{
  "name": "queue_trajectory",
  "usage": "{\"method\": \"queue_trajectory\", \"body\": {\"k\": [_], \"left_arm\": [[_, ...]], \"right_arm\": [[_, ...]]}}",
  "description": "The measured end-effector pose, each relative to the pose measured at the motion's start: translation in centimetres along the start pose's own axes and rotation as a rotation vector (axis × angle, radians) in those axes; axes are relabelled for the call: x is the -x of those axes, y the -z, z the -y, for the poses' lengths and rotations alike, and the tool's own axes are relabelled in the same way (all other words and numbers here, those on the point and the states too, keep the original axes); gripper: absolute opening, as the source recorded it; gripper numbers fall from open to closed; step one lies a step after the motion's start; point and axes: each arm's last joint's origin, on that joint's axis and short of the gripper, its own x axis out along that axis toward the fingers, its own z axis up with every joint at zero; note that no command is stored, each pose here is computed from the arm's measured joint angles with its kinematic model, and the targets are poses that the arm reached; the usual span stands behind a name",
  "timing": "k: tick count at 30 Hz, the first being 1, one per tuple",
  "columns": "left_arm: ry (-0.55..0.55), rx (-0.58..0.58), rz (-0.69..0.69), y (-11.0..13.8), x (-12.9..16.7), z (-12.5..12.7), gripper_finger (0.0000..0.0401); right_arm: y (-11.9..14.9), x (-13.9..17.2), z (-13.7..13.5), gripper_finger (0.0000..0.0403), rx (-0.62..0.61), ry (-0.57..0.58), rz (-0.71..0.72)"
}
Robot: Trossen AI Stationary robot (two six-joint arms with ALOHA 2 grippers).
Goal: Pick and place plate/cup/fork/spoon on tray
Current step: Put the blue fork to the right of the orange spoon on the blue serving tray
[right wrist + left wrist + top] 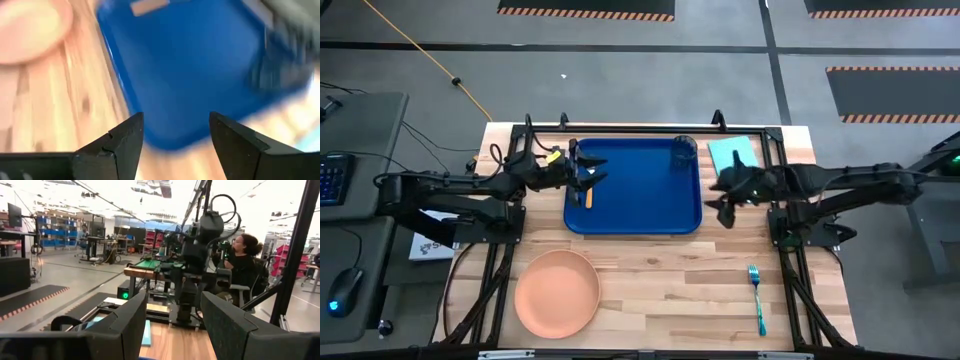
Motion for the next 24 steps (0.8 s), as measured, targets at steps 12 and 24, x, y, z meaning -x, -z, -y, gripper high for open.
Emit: {"method": "queue_trajectory", "body": {"k": [12,24], "left_arm": [[-0.001,0.002,-0.014,0.1,0.0,0.0,0.0177],[-0.001,0.005,-0.034,0.3,0.0,0.0,0.0177]], "right_arm": [[5.8,1.7,-1.4,0.0216,-0.344,0.199,-0.472],[9.3,0.8,-6.2,0.0216,-0.476,0.332,-0.604]]}}
